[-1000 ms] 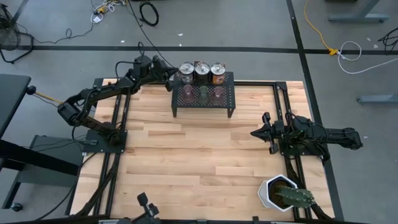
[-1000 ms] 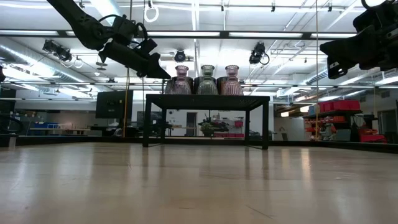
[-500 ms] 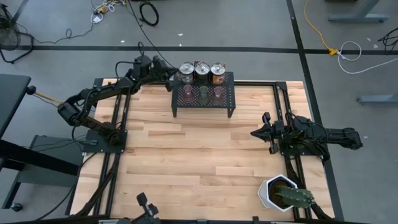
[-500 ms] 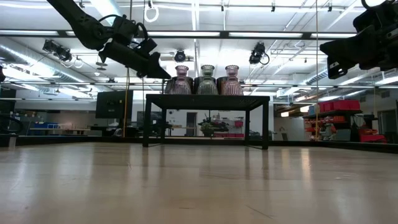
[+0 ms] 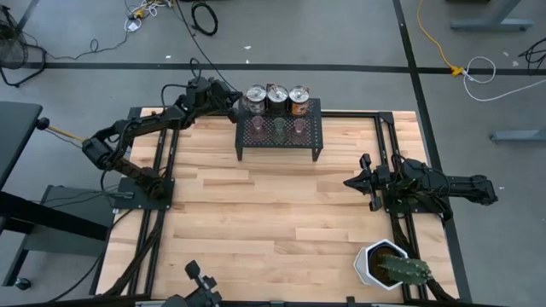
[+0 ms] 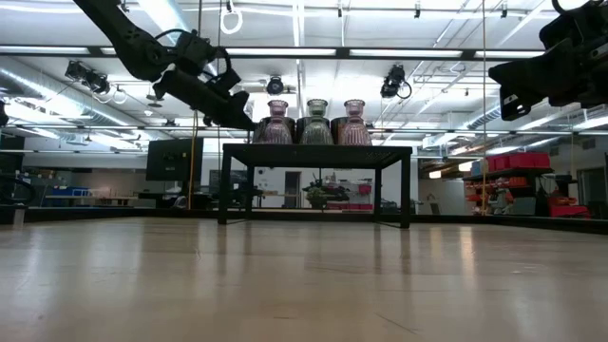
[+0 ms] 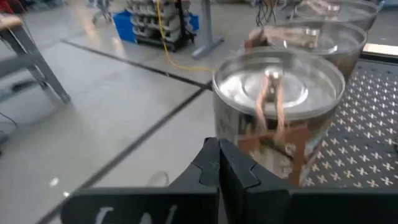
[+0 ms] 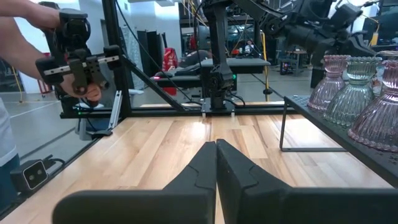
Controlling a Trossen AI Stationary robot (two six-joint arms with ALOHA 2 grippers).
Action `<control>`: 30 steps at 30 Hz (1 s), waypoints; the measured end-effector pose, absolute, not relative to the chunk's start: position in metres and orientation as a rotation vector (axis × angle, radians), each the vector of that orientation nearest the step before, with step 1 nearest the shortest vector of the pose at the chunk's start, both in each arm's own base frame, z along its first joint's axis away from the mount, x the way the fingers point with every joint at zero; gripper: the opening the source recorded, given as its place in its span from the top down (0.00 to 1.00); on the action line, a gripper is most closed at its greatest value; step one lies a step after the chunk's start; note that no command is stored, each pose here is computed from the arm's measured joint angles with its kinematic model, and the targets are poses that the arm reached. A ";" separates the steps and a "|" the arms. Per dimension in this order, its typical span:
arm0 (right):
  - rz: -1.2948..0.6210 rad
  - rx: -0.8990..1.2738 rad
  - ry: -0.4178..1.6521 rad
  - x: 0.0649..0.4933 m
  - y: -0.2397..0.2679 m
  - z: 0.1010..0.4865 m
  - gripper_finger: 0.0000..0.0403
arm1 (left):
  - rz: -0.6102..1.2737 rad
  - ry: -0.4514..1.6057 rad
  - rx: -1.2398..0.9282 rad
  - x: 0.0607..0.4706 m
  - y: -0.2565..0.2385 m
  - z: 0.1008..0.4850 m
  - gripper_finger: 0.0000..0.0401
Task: Pick & Place candle stick holders
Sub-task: Adjust the silver scented candles
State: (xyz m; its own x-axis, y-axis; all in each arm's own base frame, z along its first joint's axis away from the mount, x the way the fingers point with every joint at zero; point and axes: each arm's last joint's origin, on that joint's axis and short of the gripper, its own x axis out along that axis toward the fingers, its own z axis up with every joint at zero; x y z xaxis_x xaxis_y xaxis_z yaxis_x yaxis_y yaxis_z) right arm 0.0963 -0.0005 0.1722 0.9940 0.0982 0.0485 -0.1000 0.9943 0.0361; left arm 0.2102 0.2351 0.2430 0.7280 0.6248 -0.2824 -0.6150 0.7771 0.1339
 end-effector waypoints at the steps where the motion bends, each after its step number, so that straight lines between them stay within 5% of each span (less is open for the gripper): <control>1: 0.099 0.039 -0.047 0.096 0.000 0.172 0.98 | 0.680 0.326 0.016 0.211 0.236 0.241 1.00; 30: 0.099 0.039 -0.047 0.096 0.000 0.172 0.98 | 0.558 0.259 0.020 0.215 0.235 0.243 1.00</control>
